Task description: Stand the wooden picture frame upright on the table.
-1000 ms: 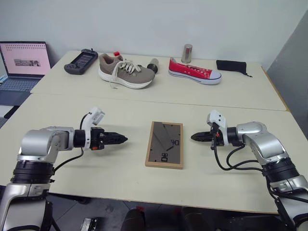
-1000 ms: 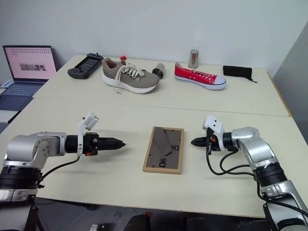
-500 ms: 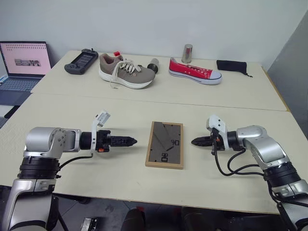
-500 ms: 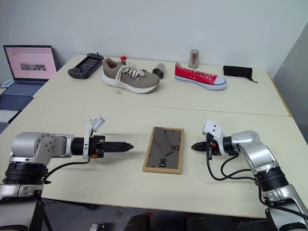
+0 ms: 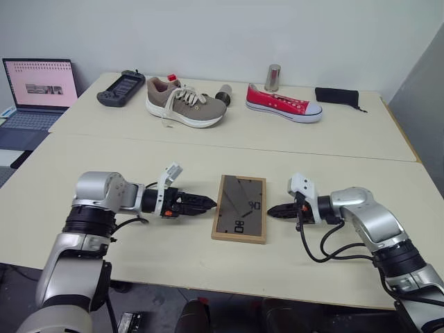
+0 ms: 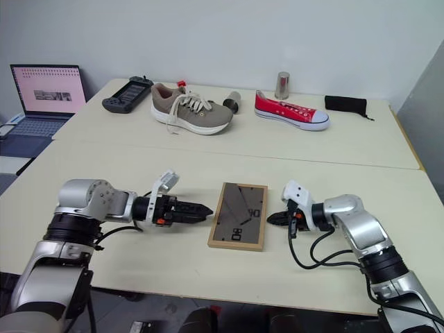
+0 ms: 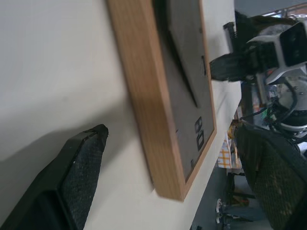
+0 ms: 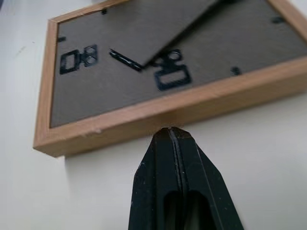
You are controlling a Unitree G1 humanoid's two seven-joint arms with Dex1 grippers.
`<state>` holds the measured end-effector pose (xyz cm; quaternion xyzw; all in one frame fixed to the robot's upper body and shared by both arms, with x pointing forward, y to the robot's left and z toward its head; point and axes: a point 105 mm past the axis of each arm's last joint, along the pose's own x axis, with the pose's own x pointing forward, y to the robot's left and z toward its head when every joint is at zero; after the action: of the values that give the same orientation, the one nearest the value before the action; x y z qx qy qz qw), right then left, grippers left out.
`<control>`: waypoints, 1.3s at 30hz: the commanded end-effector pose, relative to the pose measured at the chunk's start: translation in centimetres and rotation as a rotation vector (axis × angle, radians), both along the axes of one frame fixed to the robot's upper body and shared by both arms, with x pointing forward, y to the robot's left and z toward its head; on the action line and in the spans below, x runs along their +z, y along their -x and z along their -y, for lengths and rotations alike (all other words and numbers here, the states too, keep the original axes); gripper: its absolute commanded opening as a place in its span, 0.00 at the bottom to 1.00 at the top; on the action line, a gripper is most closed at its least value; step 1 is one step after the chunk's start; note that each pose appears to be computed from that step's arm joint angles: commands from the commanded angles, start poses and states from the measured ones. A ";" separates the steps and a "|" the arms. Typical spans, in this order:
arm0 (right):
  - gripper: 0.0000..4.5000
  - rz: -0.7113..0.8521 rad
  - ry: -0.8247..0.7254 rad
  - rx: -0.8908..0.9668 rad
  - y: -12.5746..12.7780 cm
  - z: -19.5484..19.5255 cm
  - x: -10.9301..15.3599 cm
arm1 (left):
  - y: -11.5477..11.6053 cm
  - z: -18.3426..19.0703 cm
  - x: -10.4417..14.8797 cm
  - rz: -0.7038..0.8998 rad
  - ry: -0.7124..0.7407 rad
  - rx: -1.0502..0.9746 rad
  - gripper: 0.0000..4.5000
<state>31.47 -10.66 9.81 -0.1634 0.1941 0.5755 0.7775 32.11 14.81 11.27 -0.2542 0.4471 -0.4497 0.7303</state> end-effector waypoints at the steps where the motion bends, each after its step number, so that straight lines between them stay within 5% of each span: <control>1: 0.00 0.030 -0.016 0.023 0.2 -0.9 0.8 | 0.2 1.3 -1.1 -0.003 -0.018 -0.052 1.00; 29: 0.00 0.043 -0.085 0.026 -0.4 -3.8 1.6 | 1.7 3.4 -0.7 0.059 0.011 -0.185 1.00; 39: 0.00 0.043 -0.086 0.002 -0.7 -3.6 1.3 | 1.1 2.9 0.4 0.104 0.027 -0.159 0.57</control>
<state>31.94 -7.49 9.79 -0.1402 0.1802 0.5777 0.7837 31.10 12.11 10.60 -0.2011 0.4373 -0.5080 0.7143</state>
